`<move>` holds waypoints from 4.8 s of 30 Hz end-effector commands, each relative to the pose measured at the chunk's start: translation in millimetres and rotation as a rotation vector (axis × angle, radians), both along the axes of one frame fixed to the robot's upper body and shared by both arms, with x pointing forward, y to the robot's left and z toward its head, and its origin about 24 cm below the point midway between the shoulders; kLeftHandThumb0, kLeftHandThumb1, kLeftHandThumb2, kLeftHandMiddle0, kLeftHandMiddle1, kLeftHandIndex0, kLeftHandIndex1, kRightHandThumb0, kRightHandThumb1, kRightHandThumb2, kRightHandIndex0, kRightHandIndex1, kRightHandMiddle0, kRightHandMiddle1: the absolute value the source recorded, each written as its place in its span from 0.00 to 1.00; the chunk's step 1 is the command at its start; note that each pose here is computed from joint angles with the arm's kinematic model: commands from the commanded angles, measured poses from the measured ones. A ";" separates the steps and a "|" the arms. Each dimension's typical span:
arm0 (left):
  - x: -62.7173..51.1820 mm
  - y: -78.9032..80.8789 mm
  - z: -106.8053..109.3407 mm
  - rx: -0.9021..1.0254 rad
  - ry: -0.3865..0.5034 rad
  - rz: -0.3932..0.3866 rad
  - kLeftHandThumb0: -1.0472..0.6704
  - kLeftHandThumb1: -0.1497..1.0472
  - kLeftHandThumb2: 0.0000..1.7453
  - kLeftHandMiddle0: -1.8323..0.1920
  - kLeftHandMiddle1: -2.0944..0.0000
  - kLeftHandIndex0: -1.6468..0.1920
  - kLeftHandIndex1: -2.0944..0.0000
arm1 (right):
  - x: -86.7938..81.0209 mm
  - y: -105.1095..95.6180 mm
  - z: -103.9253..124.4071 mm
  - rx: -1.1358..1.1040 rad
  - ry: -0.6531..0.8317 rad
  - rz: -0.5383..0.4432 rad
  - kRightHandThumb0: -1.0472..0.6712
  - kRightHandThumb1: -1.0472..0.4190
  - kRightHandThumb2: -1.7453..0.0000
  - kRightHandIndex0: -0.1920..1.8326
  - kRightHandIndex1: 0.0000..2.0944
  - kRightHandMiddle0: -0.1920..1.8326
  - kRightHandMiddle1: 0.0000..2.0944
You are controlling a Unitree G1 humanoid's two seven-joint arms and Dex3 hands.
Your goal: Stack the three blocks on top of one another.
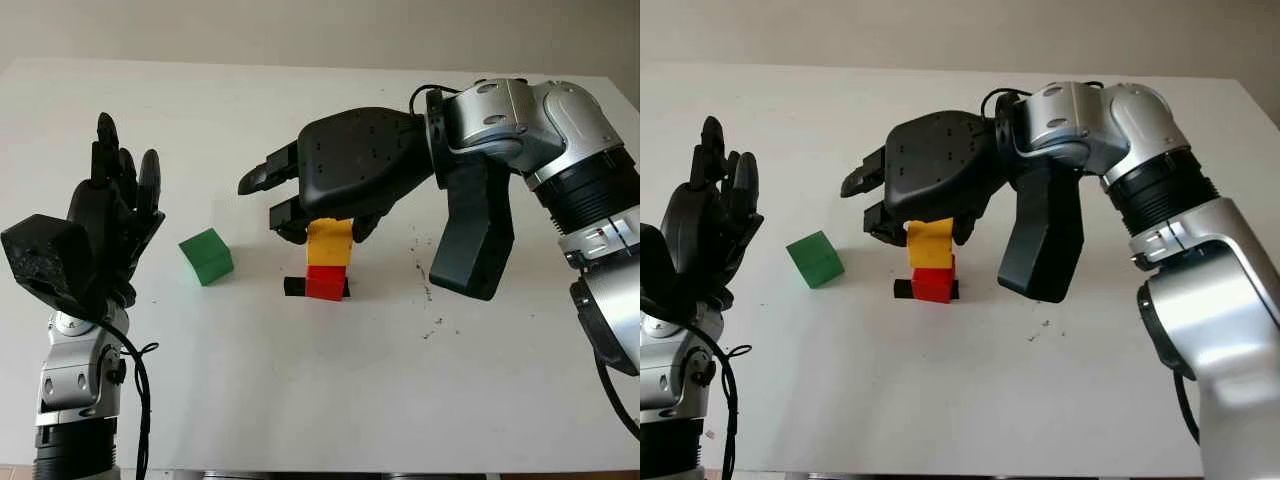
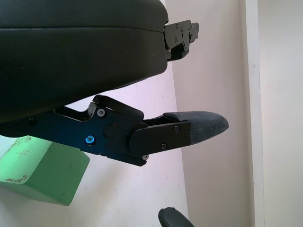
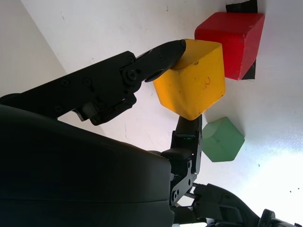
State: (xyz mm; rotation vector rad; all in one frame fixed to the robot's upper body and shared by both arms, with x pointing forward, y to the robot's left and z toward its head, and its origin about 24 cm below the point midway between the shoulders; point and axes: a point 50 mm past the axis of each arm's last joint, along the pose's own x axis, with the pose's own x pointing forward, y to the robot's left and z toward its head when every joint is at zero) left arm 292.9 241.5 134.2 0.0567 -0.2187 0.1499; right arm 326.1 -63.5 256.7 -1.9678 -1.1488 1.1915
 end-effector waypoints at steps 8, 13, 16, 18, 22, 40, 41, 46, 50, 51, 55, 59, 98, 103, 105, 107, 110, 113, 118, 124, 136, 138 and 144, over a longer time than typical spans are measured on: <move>-2.9 0.6 3.3 0.011 -0.013 0.007 0.23 1.00 0.32 1.00 1.00 1.00 1.00 | 1.4 0.2 -10.1 0.019 0.028 -0.002 0.36 0.02 0.97 0.21 0.03 0.27 0.74; -2.8 0.3 3.3 0.012 -0.015 0.003 0.23 1.00 0.32 1.00 1.00 1.00 1.00 | 2.4 0.6 -13.9 0.014 0.034 -0.013 0.36 0.01 0.97 0.20 0.02 0.27 0.73; -2.7 0.0 3.5 0.010 -0.013 0.004 0.23 1.00 0.32 1.00 1.00 1.00 1.00 | 2.8 0.2 -15.9 0.016 0.042 -0.018 0.35 0.02 0.97 0.21 0.03 0.27 0.73; -2.6 -0.1 3.6 0.011 -0.013 0.001 0.22 1.00 0.32 1.00 1.00 1.00 1.00 | 3.1 -0.1 -17.1 0.025 0.054 -0.022 0.35 0.02 0.97 0.21 0.03 0.28 0.73; -2.6 -0.2 3.2 0.013 -0.015 0.000 0.22 1.00 0.32 1.00 1.00 1.00 1.00 | 2.5 0.1 -19.7 0.031 0.061 -0.013 0.35 0.02 0.97 0.21 0.03 0.28 0.72; -2.0 1.4 2.9 0.009 -0.015 0.002 0.23 1.00 0.32 1.00 1.00 1.00 1.00 | 2.9 -1.3 -22.6 0.021 0.062 -0.023 0.36 0.02 0.97 0.20 0.03 0.28 0.71; -1.9 1.4 3.0 0.008 -0.015 0.002 0.23 1.00 0.32 1.00 1.00 1.00 1.00 | 3.0 -1.4 -22.5 0.022 0.065 -0.025 0.36 0.02 0.97 0.20 0.02 0.28 0.71; -2.4 1.3 3.5 0.008 -0.016 -0.002 0.23 1.00 0.32 1.00 1.00 1.00 1.00 | 3.5 -2.1 -23.3 0.024 0.076 -0.032 0.36 0.03 0.97 0.21 0.03 0.29 0.71; -2.7 1.7 3.7 0.012 -0.017 -0.002 0.23 1.00 0.32 1.00 1.00 1.00 1.00 | 3.2 -2.8 -23.3 0.021 0.071 -0.032 0.36 0.03 0.97 0.21 0.03 0.29 0.70; -2.7 1.9 3.6 0.013 -0.017 -0.003 0.23 1.00 0.32 1.00 1.00 1.00 1.00 | 3.3 -2.9 -23.3 0.021 0.073 -0.035 0.36 0.03 0.97 0.21 0.03 0.29 0.70; -2.5 2.0 3.4 0.010 -0.014 0.000 0.23 1.00 0.31 1.00 1.00 1.00 1.00 | 3.3 -2.6 -23.4 0.008 0.067 -0.038 0.36 0.03 0.97 0.21 0.03 0.29 0.70; -2.1 1.5 3.9 0.010 -0.011 -0.003 0.23 1.00 0.31 1.00 1.00 1.00 1.00 | 3.4 -3.0 -23.5 0.000 0.067 -0.040 0.36 0.03 0.97 0.21 0.03 0.29 0.69; -0.7 3.4 4.6 0.017 -0.015 0.001 0.22 1.00 0.31 1.00 1.00 1.00 1.00 | 3.3 -10.4 -27.8 -0.076 0.122 -0.102 0.20 0.03 0.97 0.00 0.00 0.00 0.01; -0.3 3.2 4.3 0.016 -0.016 0.000 0.23 1.00 0.31 1.00 1.00 1.00 1.00 | 5.5 -15.6 -7.1 -0.011 0.111 -0.146 0.13 0.07 0.98 0.00 0.00 0.00 0.00; -0.2 3.4 4.1 0.015 -0.016 -0.003 0.23 1.00 0.32 1.00 1.00 1.00 1.00 | 6.9 -19.7 3.4 0.044 0.140 -0.177 0.12 0.08 0.98 0.00 0.00 0.00 0.00; -0.1 3.5 3.9 0.017 -0.018 -0.002 0.23 1.00 0.32 1.00 1.00 1.00 1.00 | 11.7 -28.5 14.0 0.163 0.201 -0.239 0.11 0.05 0.96 0.00 0.00 0.00 0.00; -0.3 3.2 3.8 0.017 -0.024 0.003 0.23 1.00 0.32 1.00 1.00 1.00 1.00 | 20.0 -56.0 17.6 0.417 0.247 -0.313 0.08 0.01 0.88 0.00 0.00 0.00 0.00; -1.0 3.9 3.7 0.019 -0.028 0.004 0.24 1.00 0.32 1.00 1.00 1.00 1.00 | 28.2 -80.5 7.7 0.637 0.317 -0.393 0.06 0.00 0.78 0.00 0.00 0.00 0.00; -1.8 7.0 3.8 0.017 -0.031 0.007 0.24 1.00 0.32 1.00 1.00 1.00 1.00 | 35.3 -119.1 -36.7 1.041 0.533 -0.533 0.06 0.00 0.70 0.00 0.00 0.00 0.00; -0.1 7.4 4.4 0.014 -0.031 0.000 0.23 1.00 0.29 1.00 1.00 1.00 1.00 | 32.4 -128.2 -76.8 1.259 0.737 -0.641 0.08 0.00 0.65 0.00 0.00 0.00 0.00; 0.9 5.5 8.9 0.048 -0.046 -0.024 0.26 1.00 0.32 1.00 0.98 1.00 0.99 | 18.8 -109.8 -131.0 1.664 0.976 -0.757 0.15 0.00 0.63 0.00 0.00 0.00 0.00; 0.5 5.0 10.2 0.055 -0.046 -0.024 0.26 1.00 0.32 0.99 0.98 0.99 0.99 | 16.4 -106.4 -134.1 1.713 1.033 -0.765 0.15 0.00 0.63 0.00 0.00 0.00 0.00; -2.6 3.0 15.2 0.136 -0.047 -0.040 0.24 1.00 0.31 0.99 0.97 0.99 0.99 | 10.1 -102.4 -140.2 1.871 1.169 -0.775 0.16 0.00 0.64 0.00 0.00 0.00 0.00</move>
